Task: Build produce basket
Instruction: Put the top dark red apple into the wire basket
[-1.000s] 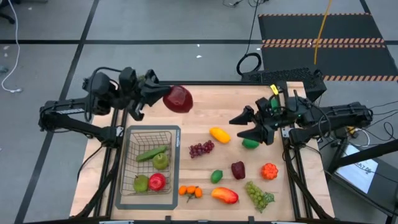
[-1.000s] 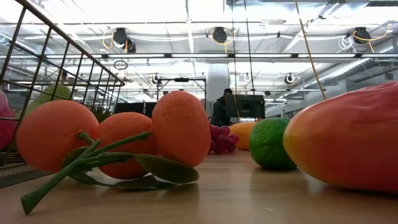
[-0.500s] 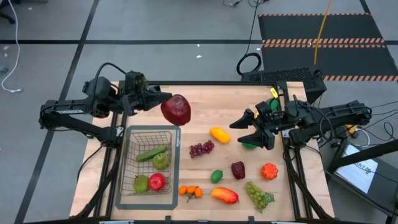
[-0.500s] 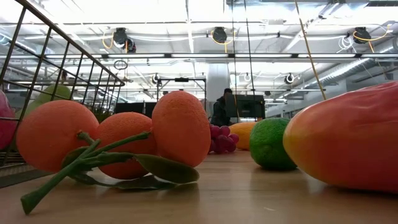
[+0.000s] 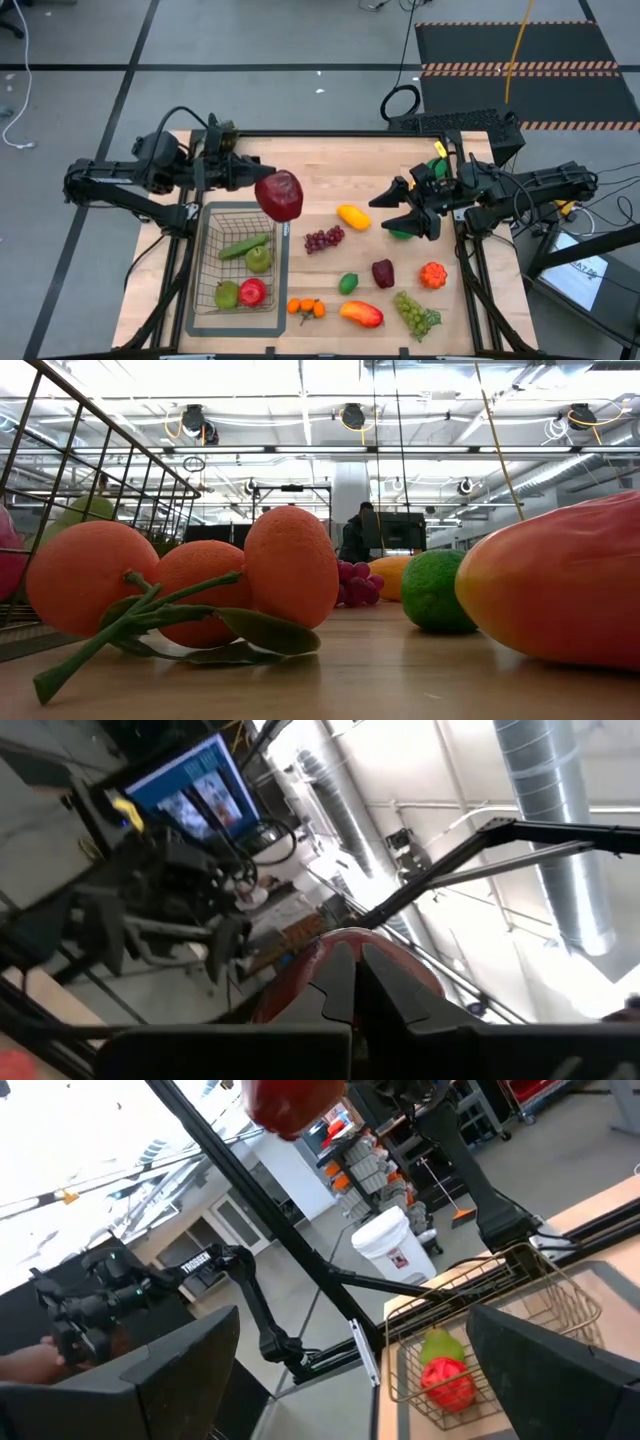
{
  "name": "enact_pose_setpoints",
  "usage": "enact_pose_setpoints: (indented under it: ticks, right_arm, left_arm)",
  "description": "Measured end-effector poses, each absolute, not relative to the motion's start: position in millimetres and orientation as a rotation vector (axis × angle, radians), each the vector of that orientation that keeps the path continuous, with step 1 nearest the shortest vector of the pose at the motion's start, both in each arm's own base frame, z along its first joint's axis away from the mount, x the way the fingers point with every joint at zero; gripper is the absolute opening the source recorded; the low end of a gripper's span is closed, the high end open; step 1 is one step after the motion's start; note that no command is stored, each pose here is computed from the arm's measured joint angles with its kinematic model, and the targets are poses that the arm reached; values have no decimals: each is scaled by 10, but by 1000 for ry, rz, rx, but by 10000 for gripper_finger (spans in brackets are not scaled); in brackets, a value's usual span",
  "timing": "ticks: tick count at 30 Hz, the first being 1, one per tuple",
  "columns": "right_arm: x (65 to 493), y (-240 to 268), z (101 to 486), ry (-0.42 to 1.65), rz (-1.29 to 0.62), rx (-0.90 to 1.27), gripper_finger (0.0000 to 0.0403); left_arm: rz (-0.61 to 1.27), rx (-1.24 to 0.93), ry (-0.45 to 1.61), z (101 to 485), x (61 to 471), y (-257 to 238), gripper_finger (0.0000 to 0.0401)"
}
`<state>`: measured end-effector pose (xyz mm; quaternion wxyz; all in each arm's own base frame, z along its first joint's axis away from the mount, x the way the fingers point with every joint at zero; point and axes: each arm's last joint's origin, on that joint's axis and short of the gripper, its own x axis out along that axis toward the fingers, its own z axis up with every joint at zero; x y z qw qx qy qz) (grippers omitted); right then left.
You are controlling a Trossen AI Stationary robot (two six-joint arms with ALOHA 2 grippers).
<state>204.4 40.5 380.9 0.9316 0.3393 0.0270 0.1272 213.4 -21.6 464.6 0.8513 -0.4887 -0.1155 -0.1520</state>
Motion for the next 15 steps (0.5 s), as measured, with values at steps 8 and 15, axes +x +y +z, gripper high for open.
enact_pose_setpoints:
  ticks: [8, 15]
  right_arm:
    - [2044, 406, 3810, 59, 262, 730, 384]
    - [2044, 405, 3810, 58, 260, 728, 384]
  left_arm:
    - [-356, -1098, -163, 4605, 2133, -337, 5]
    - [-367, -1183, -67, 4545, 2133, -430, 5]
